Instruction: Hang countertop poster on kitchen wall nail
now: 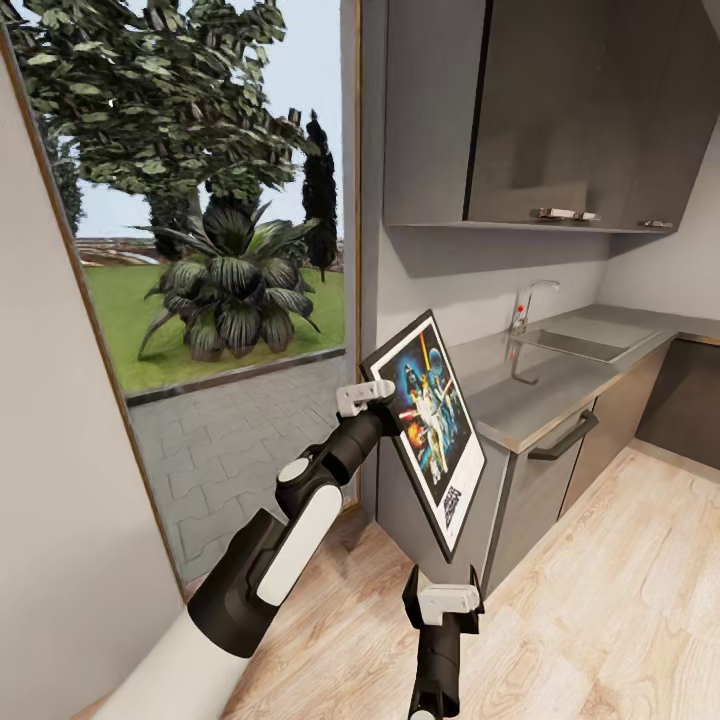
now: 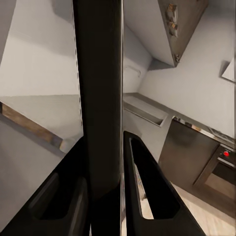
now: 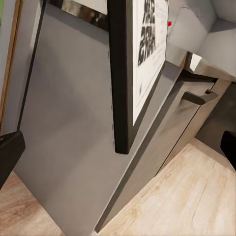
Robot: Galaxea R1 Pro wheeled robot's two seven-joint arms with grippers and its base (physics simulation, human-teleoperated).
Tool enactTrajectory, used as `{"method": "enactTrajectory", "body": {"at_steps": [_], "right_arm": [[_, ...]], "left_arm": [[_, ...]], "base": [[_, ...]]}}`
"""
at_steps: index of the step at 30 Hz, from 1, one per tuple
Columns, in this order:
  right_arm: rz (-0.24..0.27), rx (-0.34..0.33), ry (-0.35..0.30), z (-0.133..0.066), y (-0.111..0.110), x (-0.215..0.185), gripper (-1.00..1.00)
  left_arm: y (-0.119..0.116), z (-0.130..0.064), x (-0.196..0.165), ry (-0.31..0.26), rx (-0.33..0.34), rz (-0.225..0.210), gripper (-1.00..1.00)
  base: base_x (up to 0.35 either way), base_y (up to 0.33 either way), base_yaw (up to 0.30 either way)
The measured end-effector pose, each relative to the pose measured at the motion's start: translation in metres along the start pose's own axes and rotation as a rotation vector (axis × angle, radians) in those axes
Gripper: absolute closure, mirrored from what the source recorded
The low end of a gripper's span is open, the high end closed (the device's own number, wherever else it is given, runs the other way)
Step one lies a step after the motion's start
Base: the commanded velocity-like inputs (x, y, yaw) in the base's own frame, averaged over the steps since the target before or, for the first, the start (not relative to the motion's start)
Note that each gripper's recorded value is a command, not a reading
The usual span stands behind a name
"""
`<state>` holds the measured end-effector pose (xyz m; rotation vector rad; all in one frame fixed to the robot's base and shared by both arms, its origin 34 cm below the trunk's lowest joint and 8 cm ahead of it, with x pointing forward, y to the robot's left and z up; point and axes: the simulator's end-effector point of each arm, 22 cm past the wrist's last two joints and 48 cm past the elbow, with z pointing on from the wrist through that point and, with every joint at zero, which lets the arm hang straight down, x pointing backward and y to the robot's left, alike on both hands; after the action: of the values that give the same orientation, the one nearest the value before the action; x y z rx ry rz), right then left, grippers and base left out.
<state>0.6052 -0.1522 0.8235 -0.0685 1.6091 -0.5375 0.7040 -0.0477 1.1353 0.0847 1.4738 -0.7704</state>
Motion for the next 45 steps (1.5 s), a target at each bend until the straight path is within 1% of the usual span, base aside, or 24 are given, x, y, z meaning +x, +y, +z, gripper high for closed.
{"method": "enactTrajectory", "body": {"at_steps": [3,5,7,9,12,14,20,37,42,45], "right_arm": [[-0.004,-0.001,0.002,0.000,0.000,0.002,-1.00],[-0.005,-0.001,0.003,0.000,0.000,0.002,-1.00],[-0.008,-0.001,0.004,0.001,-0.001,0.004,-1.00],[-0.011,-0.001,0.004,0.002,-0.002,0.004,-1.00],[-0.010,0.003,-0.004,0.007,-0.003,0.000,-1.00],[-0.007,0.008,-0.006,0.010,-0.005,-0.002,-1.00],[0.007,0.029,0.038,0.020,-0.013,0.011,-1.00],[0.010,0.033,0.040,0.023,-0.016,0.012,-1.00],[0.015,0.039,0.030,0.028,-0.017,0.007,-1.00],[0.019,0.044,0.039,0.032,-0.021,0.010,-1.00]], "left_arm": [[-0.002,0.000,0.000,-0.005,0.004,-0.003,1.00],[-0.003,0.000,0.001,-0.003,0.009,-0.016,1.00],[-0.006,0.000,0.002,0.003,0.018,-0.045,1.00],[-0.007,0.000,0.003,0.006,0.024,-0.064,1.00],[-0.008,0.000,0.003,0.008,0.026,-0.072,1.00],[-0.008,0.000,0.003,0.008,0.027,-0.074,1.00],[-0.010,0.000,0.005,0.012,0.032,-0.074,1.00],[-0.011,0.000,0.005,0.013,0.033,-0.075,1.00],[-0.011,0.000,0.005,0.013,0.034,-0.075,1.00],[-0.011,0.000,0.005,0.013,0.033,-0.075,1.00]], "base": [[0.000,0.000,0.000],[0.000,0.000,0.000],[0.000,0.000,0.000],[0.000,0.000,0.000],[0.000,0.000,0.000],[0.000,0.000,0.000],[0.000,0.000,0.000],[0.000,0.000,0.000],[0.000,0.000,0.000],[0.000,0.000,0.000]]}}
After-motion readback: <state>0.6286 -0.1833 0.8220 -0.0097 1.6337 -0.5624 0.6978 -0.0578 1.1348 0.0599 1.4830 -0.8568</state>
